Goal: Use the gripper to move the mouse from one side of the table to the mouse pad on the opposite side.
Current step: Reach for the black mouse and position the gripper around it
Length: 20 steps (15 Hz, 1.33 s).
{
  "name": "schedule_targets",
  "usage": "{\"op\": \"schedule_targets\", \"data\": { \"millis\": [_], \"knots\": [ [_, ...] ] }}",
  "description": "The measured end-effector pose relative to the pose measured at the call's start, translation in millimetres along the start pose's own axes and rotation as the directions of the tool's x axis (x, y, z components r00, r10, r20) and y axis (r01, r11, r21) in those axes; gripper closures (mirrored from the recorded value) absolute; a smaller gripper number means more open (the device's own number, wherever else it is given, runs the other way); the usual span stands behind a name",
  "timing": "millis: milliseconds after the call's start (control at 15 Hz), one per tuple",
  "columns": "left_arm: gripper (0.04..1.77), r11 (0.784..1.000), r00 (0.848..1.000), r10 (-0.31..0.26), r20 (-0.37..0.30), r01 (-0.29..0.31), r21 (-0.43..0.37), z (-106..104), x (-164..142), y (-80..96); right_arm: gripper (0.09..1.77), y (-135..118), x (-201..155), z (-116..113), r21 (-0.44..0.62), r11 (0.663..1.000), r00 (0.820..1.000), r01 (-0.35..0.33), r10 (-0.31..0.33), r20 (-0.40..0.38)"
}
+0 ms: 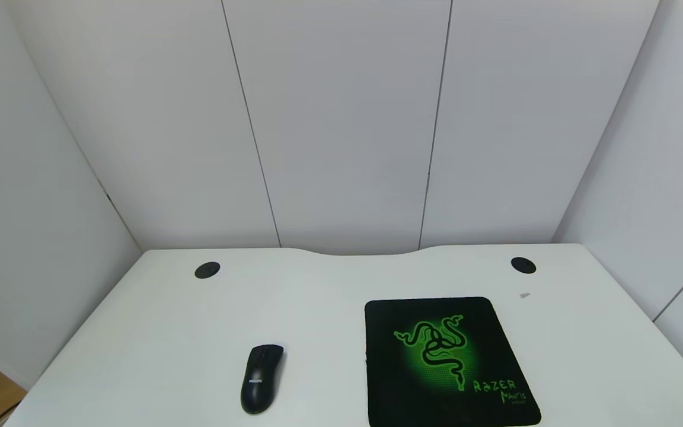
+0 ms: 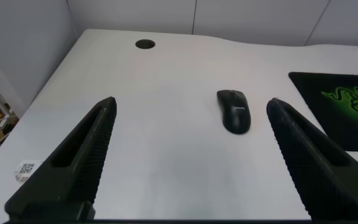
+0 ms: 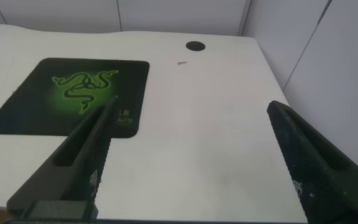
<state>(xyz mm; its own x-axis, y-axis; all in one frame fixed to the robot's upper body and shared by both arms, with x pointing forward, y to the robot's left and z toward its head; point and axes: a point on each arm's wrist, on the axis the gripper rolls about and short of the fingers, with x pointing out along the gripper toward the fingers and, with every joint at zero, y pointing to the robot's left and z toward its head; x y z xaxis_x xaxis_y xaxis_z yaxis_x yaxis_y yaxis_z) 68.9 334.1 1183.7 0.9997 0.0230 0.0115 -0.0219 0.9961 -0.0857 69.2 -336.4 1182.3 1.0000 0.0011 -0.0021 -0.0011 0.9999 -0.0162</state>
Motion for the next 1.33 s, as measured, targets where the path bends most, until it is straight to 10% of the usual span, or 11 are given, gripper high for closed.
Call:
{"op": "schedule_targets", "data": {
  "millis": [1333],
  "knots": [
    [0.09,1.000,1.000,0.001,0.000,-0.001,-0.006,-0.1,0.0,0.0,0.15,0.0,0.0,0.0,0.000,1.000,1.000,0.000,0.000,0.000]
  ]
}}
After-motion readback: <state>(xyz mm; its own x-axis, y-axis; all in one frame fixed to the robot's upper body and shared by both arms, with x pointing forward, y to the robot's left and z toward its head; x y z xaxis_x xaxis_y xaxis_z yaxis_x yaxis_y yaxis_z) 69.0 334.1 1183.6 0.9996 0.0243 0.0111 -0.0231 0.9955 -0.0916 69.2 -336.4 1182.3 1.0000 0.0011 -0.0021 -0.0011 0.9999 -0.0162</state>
